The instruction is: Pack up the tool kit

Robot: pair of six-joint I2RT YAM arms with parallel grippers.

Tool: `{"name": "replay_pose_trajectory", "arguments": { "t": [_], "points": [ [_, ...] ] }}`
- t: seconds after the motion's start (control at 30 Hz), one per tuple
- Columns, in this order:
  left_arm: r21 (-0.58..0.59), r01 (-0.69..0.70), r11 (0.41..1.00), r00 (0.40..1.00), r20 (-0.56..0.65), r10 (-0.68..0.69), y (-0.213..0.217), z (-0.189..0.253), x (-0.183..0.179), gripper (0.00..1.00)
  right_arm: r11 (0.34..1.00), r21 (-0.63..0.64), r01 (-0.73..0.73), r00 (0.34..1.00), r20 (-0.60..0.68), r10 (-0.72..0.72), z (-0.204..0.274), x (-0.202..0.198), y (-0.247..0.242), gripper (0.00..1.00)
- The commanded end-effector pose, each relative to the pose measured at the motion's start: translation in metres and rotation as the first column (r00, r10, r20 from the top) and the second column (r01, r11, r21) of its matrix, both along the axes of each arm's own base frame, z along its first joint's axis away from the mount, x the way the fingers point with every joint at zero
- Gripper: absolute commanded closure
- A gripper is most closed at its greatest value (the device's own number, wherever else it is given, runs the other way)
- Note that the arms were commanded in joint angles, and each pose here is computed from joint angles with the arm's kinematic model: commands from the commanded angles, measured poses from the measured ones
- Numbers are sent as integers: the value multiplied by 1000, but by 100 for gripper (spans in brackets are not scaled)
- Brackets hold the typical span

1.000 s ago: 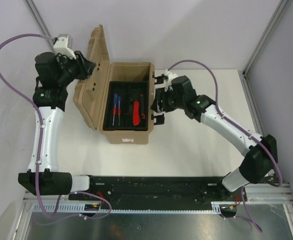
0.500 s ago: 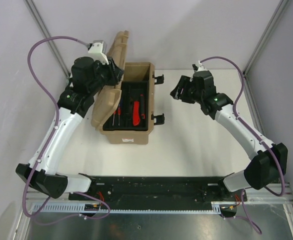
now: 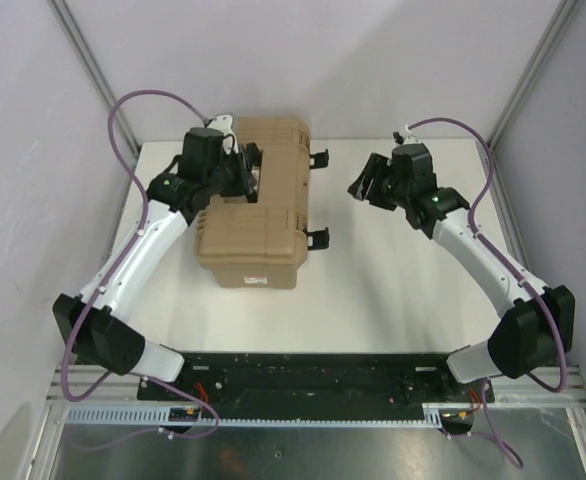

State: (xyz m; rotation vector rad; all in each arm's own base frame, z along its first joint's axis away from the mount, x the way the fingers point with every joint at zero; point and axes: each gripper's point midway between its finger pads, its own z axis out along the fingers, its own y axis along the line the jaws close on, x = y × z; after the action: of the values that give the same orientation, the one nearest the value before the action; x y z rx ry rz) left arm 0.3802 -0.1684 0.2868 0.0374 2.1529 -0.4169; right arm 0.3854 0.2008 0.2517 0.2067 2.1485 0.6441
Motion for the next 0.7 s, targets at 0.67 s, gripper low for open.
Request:
{"name": "replay_pose_trajectory", "arguments": {
  "t": [0.67],
  "points": [
    [50, 354, 934, 935, 7, -355, -74, -24, -74, 29, 958, 280, 56, 976, -216, 6, -104, -60, -2, 22]
  ]
}}
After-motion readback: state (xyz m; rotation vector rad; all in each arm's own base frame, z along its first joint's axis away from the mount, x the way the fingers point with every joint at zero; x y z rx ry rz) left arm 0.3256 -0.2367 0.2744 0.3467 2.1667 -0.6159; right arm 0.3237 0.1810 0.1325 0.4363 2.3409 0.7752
